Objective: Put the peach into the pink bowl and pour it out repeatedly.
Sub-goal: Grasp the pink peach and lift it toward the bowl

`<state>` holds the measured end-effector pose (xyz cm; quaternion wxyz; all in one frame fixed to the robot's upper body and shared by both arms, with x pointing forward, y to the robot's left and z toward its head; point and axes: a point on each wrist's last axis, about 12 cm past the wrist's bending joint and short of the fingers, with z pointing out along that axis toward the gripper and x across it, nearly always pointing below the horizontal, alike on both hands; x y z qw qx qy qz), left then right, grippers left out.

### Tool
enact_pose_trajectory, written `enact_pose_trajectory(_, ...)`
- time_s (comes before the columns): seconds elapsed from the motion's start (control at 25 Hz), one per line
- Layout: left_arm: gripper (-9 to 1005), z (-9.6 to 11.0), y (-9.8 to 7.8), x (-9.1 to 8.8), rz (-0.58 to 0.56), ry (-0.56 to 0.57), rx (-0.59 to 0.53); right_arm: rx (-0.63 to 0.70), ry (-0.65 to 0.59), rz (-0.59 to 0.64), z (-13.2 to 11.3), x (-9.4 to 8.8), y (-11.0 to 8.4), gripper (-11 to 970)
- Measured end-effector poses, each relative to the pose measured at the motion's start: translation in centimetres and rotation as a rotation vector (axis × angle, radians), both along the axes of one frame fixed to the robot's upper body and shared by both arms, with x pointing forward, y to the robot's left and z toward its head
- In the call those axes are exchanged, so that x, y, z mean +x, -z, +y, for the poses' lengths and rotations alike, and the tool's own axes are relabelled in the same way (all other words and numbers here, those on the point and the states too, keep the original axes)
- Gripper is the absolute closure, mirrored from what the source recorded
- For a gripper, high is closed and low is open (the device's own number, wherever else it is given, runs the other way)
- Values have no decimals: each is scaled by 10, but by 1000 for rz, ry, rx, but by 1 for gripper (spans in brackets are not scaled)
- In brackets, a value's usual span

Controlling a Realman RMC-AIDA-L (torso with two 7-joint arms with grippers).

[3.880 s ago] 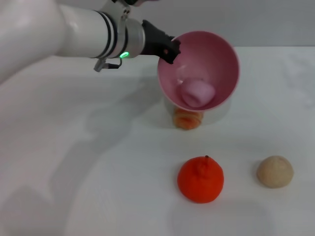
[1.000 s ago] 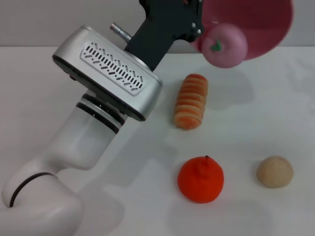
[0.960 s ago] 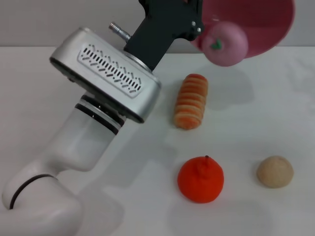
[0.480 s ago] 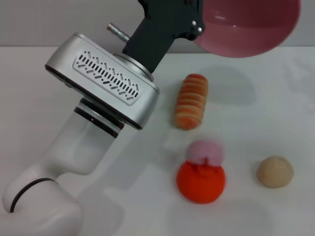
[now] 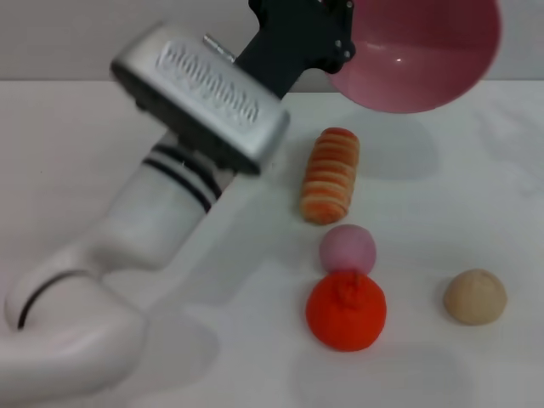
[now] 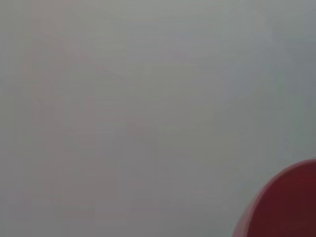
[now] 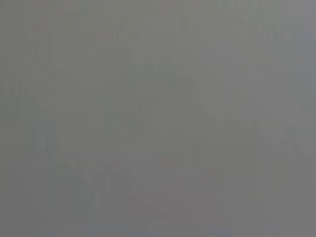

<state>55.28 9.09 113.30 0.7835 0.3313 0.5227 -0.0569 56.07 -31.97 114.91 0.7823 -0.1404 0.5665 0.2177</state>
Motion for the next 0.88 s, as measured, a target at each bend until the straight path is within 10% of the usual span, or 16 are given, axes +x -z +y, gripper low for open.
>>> enact_pose_trajectory(0.48,951,19,-39,86,481,-81,69,-76,-97,36,16,-1,1,565)
enact_pose_trajectory(0.56,951,44,-54,120,724,-130,75,-112,-144,66,22,-1,-1,565)
enact_pose_trajectory(0.88,951,81,-62,129,926,-165,117,-422,-465,333,73,-7,-33,566)
